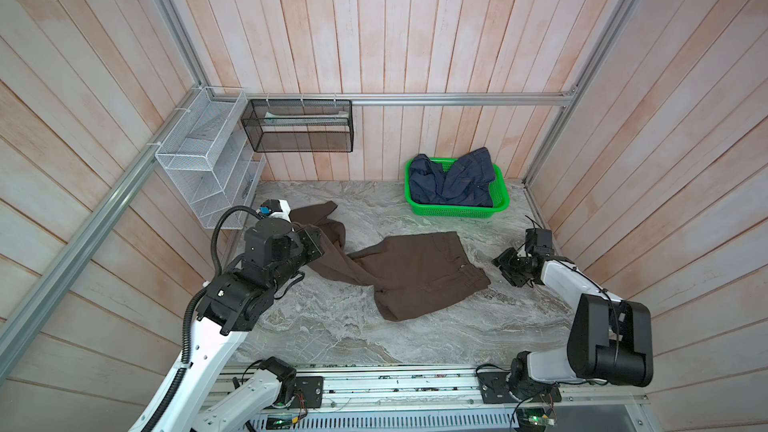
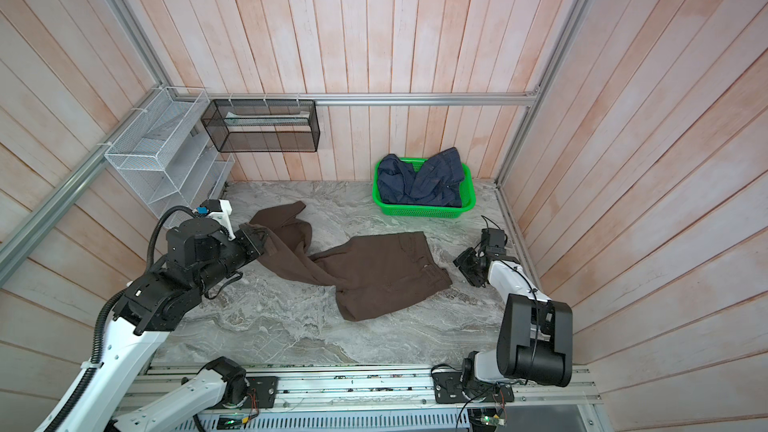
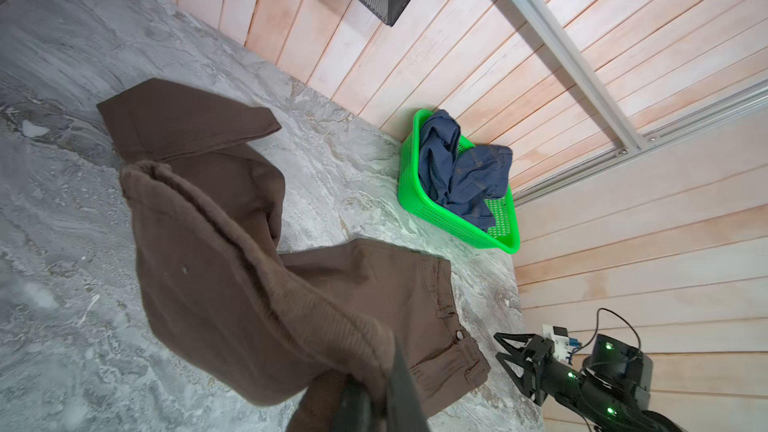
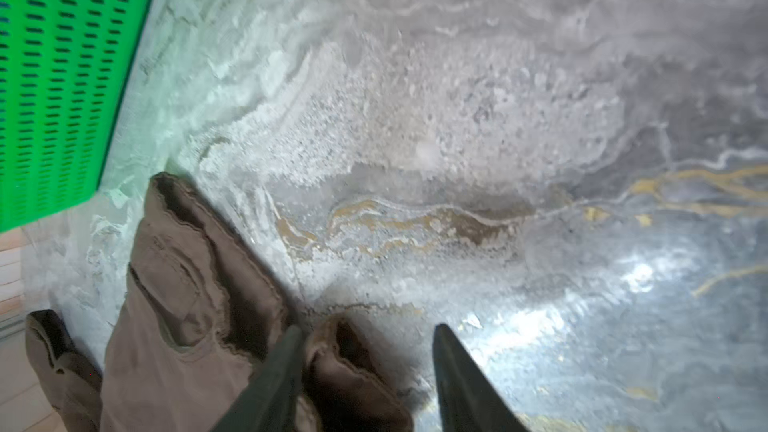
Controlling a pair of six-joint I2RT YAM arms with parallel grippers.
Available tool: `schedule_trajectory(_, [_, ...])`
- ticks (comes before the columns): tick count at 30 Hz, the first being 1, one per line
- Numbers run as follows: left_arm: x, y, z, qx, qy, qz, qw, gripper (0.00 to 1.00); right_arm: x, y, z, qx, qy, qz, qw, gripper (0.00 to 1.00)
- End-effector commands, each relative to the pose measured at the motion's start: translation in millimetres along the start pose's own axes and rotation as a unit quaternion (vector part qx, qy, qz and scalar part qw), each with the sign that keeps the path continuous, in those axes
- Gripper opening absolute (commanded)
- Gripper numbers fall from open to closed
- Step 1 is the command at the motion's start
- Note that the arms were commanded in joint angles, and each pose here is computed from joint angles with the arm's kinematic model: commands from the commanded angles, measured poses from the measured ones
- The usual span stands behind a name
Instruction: Fold and stack the trousers
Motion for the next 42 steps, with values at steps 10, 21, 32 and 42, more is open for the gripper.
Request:
schedule_trajectory(10, [-7.8,-10.7,21.1,0.001,0.028,0.013,1.000,0.00,10.7,-64.2,-16.9,0.039,0.000,0.077,0.996,0.67])
schedule_trajectory(21, [-5.8,3.6,43.3,0.007,0.055,0.000,0.998,0.00,0.3,-74.4,-4.3,0.054,0.016,0.100,0.993,0.06])
schedule_trajectory(32, [-2.5,34.0,108.2,0.015,0.154,-0.011,0.988,0.00,97.1,40.7,0.2,-0.081,0.107,-0.076,0.988,0.00])
schedule_trajectory(42, [19.1,22.0,192.7,0.042,0.318,0.015,0.947,0.00,90.9,86.7,-30.0,-0.150,0.087,-0.096,0.980,0.00])
Point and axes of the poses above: each gripper's point midway between its finger pads, its own x axis back along the fingers, its own z axis along the line the jaws close on, y = z × x, the point moved 4 cm from there along x, back along the fingers, and after that the axes turned 15 degrees about -x, right-handed, at the moved point
